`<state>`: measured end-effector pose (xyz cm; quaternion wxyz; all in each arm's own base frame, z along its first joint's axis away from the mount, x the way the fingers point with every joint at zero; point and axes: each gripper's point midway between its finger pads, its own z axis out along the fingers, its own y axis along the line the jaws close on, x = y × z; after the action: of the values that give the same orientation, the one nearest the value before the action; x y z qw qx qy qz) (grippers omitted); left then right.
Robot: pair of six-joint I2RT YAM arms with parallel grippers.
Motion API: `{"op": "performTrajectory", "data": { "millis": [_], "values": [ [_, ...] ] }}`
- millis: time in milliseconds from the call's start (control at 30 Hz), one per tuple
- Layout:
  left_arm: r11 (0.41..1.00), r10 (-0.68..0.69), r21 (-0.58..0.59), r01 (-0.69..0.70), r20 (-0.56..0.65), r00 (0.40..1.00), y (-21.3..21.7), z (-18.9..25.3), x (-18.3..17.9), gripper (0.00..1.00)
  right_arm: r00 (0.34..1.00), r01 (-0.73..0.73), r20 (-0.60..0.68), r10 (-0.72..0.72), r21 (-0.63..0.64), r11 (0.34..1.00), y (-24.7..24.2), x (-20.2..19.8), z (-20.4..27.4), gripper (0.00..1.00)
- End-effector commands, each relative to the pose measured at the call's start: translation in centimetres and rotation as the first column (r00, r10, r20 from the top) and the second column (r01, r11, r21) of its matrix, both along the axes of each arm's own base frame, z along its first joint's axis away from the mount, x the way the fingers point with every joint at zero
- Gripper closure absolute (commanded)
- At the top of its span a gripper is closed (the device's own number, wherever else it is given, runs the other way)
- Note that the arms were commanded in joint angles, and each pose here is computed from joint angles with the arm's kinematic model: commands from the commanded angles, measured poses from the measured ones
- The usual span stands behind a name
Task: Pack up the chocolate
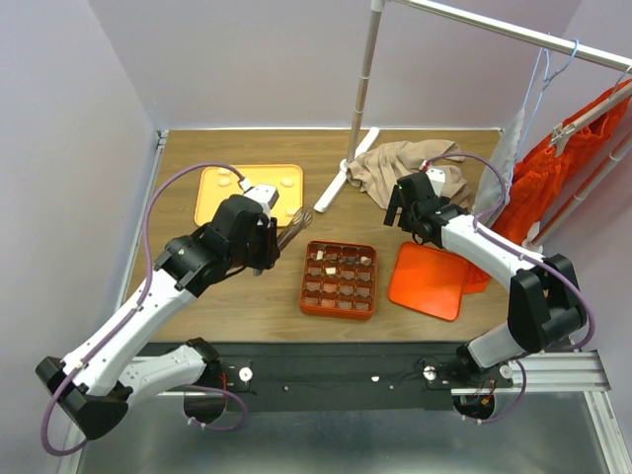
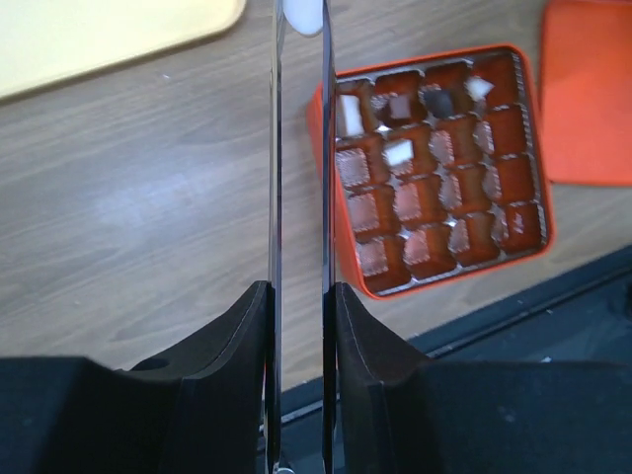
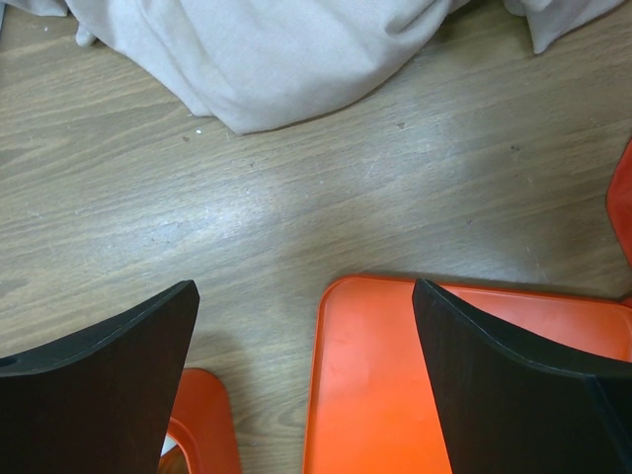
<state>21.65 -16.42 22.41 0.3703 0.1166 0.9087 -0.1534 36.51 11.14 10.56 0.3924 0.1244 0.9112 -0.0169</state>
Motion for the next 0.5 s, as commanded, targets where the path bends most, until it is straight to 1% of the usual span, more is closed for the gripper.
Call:
{"op": "performTrajectory", "data": {
  "millis": [0,33,133,300,467],
  "values": [
    [0.994,-0.051,-0.099,0.048,-0.025,0.998,-1.3,1.4,-3.4,1.0,1.0,-0.006,-0.002,0.006,-0.01,1.0,-0.2,-0.1,0.4,0.02],
    [0.995,-0.049,-0.095,0.044,-0.054,0.997,-1.3,0.8,-4.0,1.0,1.0,-0.005,-0.004,0.005,-0.011,1.0,-0.3,-0.1,0.4,0.02],
    [0.996,-0.064,-0.064,0.059,-0.085,0.994,-1.7,0.0,-5.1,1.0,1.0,-0.009,-0.012,0.009,-0.002,1.0,0.0,-0.1,0.1,0.02],
    [0.996,-0.079,-0.045,0.075,-0.109,0.991,-3.1,-0.6,-5.5,1.0,1.0,-0.005,-0.012,0.006,0.01,1.0,0.1,-0.1,0.1,0.02],
    [0.997,-0.041,0.059,0.049,-0.13,0.991,-1.9,-2.8,-5.8,1.0,1.0,-0.004,-0.014,0.004,-0.007,1.0,-0.2,-0.2,0.0,0.02]
  ]
}}
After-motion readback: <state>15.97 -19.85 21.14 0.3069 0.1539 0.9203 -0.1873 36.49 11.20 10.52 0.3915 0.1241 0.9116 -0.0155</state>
